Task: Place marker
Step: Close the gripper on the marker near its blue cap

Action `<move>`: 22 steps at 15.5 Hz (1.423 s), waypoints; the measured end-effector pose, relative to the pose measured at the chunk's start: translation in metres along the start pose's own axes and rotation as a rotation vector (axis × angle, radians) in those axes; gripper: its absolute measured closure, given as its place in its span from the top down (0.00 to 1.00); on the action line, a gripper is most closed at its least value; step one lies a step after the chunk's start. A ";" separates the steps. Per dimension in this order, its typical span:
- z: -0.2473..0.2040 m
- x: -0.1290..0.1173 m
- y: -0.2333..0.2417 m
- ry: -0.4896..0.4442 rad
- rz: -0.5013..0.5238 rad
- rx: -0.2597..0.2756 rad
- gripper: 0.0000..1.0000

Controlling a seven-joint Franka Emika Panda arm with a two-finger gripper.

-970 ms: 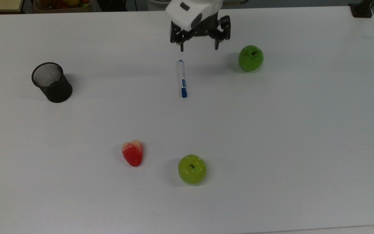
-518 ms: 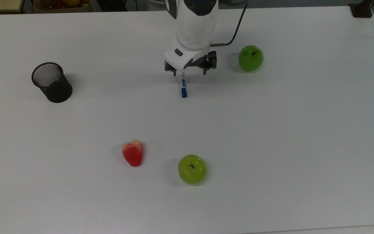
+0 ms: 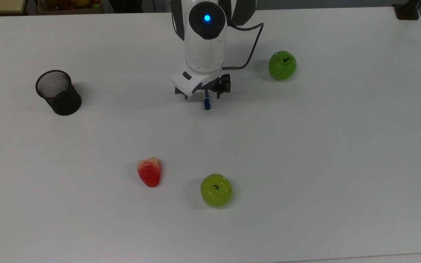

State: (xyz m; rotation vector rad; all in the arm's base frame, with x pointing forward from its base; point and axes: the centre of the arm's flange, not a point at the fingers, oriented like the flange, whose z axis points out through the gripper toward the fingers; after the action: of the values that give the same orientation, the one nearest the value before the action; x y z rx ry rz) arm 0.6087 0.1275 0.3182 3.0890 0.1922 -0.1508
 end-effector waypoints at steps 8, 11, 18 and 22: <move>0.014 0.003 0.001 -0.003 -0.009 -0.007 0.83; 0.017 0.004 0.001 -0.006 -0.013 -0.010 0.59; 0.014 0.004 -0.002 0.001 -0.017 -0.009 0.23; 0.013 0.004 -0.002 0.002 -0.015 -0.009 0.17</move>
State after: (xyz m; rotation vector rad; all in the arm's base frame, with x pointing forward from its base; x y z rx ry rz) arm 0.6116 0.1293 0.3043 3.0796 0.2158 -0.1471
